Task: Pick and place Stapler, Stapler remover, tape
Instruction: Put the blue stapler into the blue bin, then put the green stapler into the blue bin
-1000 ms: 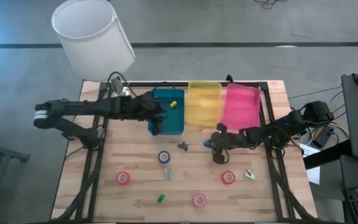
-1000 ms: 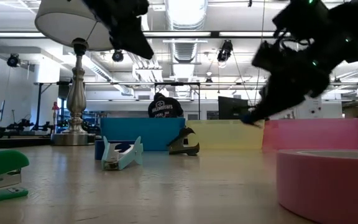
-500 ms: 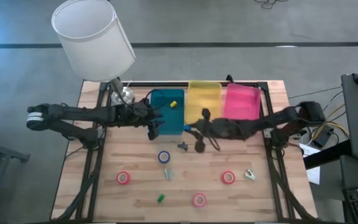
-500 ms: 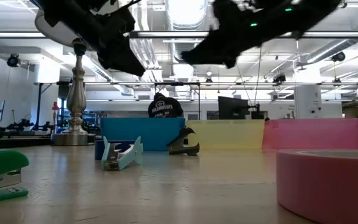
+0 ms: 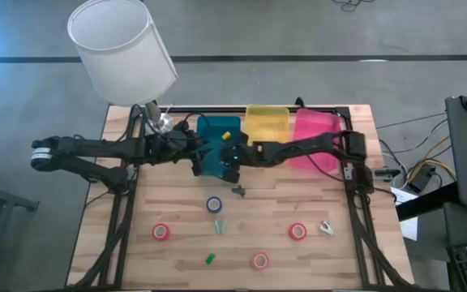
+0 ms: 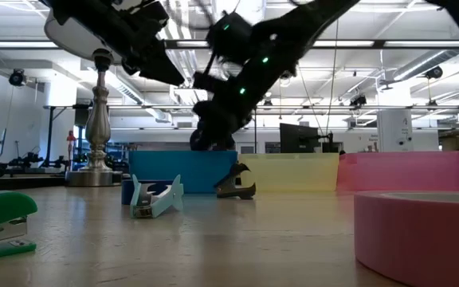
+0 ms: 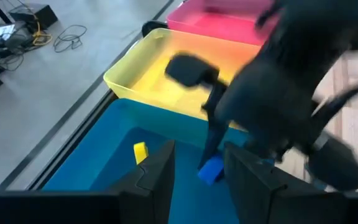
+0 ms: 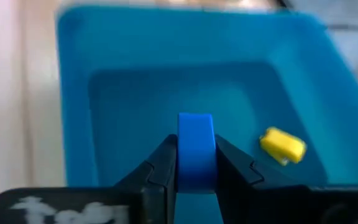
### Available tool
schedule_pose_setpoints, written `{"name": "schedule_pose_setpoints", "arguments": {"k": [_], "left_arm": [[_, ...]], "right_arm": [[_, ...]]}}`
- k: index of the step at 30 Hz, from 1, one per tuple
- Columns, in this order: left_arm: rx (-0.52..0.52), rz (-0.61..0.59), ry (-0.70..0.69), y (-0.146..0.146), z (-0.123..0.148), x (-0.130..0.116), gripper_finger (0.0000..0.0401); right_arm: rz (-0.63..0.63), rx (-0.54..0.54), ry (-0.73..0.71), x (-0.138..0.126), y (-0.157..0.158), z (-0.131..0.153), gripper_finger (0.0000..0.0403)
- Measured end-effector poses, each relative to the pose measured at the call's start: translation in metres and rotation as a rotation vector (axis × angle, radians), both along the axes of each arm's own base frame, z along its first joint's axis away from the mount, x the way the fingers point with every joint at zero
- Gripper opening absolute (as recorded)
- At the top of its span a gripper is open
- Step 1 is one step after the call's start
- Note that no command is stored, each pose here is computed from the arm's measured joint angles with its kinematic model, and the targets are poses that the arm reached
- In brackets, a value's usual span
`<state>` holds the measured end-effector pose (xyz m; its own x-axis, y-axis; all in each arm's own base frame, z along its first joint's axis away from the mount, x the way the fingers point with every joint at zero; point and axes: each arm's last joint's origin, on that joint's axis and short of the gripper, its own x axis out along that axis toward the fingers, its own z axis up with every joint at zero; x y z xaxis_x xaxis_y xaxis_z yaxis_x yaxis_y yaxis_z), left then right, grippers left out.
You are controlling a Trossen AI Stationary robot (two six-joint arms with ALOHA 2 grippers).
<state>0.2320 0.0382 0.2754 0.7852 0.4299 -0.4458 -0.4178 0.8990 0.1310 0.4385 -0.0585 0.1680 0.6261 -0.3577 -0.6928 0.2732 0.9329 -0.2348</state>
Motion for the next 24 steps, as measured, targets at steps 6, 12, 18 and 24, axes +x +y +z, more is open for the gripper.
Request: {"name": "schedule_pose_setpoints", "arguments": {"k": [6, 12, 18, 24], "left_arm": [[0.021, -0.010, 0.014, 0.000, 0.000, 0.000, 0.0138], [0.029, -0.015, 0.014, 0.000, 0.001, -0.001, 0.0138], [0.028, -0.005, 0.022, 0.000, 0.000, -0.001, 0.0138], [-0.001, 0.003, 0.022, 0.000, -0.001, -0.002, 0.0138]], "right_arm": [[-0.036, 0.030, 0.175, 0.019, -0.014, -0.022, 0.0085], [-0.058, 0.075, 0.299, 0.027, -0.019, -0.029, 0.0098], [-0.036, 0.057, 0.335, 0.030, -0.020, -0.025, 0.0127], [-0.074, 0.071, 0.320, 0.024, -0.019, -0.007, 0.0155]]}}
